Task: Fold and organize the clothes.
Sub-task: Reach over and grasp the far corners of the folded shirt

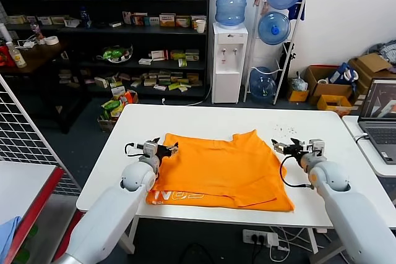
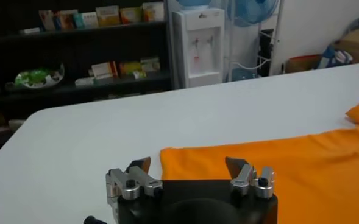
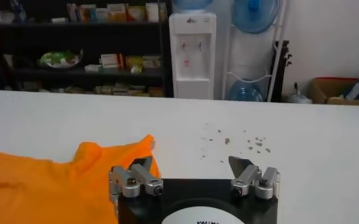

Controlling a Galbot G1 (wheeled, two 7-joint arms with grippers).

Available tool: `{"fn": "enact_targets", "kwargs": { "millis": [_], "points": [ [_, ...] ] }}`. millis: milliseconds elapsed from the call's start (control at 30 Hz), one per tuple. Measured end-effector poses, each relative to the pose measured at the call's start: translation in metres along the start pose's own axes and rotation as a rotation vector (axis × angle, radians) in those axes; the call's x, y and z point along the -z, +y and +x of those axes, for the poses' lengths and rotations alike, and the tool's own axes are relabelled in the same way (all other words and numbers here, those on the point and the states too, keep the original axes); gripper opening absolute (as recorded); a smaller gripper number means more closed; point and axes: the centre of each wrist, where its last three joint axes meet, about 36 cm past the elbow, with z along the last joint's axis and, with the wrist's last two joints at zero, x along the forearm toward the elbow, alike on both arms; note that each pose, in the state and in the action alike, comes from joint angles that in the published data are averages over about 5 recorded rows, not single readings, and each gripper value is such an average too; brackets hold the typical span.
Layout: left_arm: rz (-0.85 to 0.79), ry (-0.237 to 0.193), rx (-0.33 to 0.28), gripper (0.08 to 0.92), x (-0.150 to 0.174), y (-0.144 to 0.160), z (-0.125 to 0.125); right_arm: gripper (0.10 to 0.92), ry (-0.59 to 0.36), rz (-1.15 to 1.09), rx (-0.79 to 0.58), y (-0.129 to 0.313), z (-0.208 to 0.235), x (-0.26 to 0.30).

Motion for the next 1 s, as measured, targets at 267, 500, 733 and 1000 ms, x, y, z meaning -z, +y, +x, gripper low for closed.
{"fn": "enact_targets", "kwargs": {
  "millis": [267, 500, 733, 1000],
  "points": [
    [-0.004, 0.021, 0.05, 0.823, 0.003, 0.008, -0.032, 0.823, 0.031, -0.021, 0.055, 0.015, -0.037, -0.008],
    [0.0, 0.045, 0.078, 0.823, 0.002, 0.012, -0.051, 0.684, 0.056, -0.034, 0.082, 0.028, -0.056, -0.016],
    [0.003, 0.071, 0.083, 0.741, -0.003, 0.015, -0.058, 0.476, 0.065, -0.042, 0.089, 0.034, -0.065, -0.018],
    [0.007, 0.09, 0.068, 0.507, -0.008, 0.018, -0.057, 0.25, 0.069, -0.043, 0.102, 0.041, -0.069, -0.019]
  ]
}}
